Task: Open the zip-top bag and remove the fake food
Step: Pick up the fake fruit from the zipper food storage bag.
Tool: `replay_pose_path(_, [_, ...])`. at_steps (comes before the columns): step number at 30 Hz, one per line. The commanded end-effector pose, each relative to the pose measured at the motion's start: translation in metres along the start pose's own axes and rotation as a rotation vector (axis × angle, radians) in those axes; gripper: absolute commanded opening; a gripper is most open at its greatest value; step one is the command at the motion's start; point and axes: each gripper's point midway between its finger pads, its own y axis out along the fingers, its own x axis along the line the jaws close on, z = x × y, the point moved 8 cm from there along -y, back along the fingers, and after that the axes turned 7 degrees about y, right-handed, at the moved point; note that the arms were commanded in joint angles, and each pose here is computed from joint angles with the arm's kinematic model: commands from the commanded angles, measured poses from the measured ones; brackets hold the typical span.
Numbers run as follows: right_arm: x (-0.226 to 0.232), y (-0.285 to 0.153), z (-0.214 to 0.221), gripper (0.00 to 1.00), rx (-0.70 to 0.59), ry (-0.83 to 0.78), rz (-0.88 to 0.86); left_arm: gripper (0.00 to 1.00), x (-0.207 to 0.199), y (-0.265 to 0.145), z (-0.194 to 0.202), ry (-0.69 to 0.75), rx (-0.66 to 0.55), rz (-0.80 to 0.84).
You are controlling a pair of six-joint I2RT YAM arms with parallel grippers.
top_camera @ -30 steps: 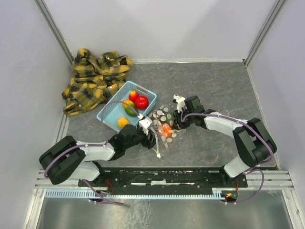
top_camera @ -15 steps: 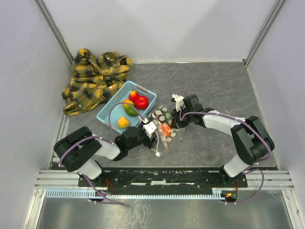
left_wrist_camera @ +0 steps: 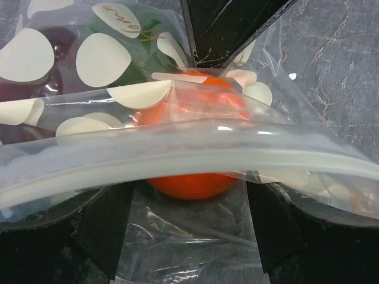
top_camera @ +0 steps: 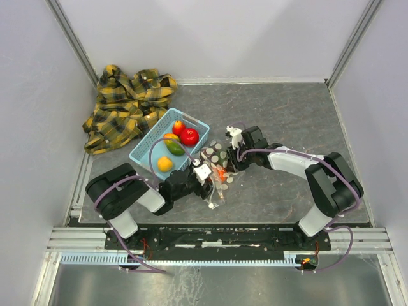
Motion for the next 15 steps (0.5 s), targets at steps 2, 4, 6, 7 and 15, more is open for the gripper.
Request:
replay_pose_path(2, [0.014,0.005,-0.014,0.37,-0.035,-0.035,-0.061,0.82,0.005,0.012,-0.022,0.048,-0.107,-0.023])
replay_pose_path(4, [0.016,0.006,-0.013,0.37,-0.033,-0.035,-0.07,0.82,0.006,0.013,-0.02,0.049,-0.106,-0.034])
replay_pose_path(6, [0.017,0.007,-0.011,0.36,-0.031,-0.032,-0.078,0.82,0.006,0.014,-0.02,0.041,-0.113,-0.045])
replay_pose_path(7, [0.018,0.007,-0.01,0.36,-0.033,-0.031,-0.081,0.81,0.006,0.015,-0.021,0.035,-0.119,-0.047])
replay_pose_path(15, [0.024,0.009,-0.005,0.28,-0.022,-0.04,-0.103,0.81,0.002,0.013,-0.03,0.01,-0.2,-0.022])
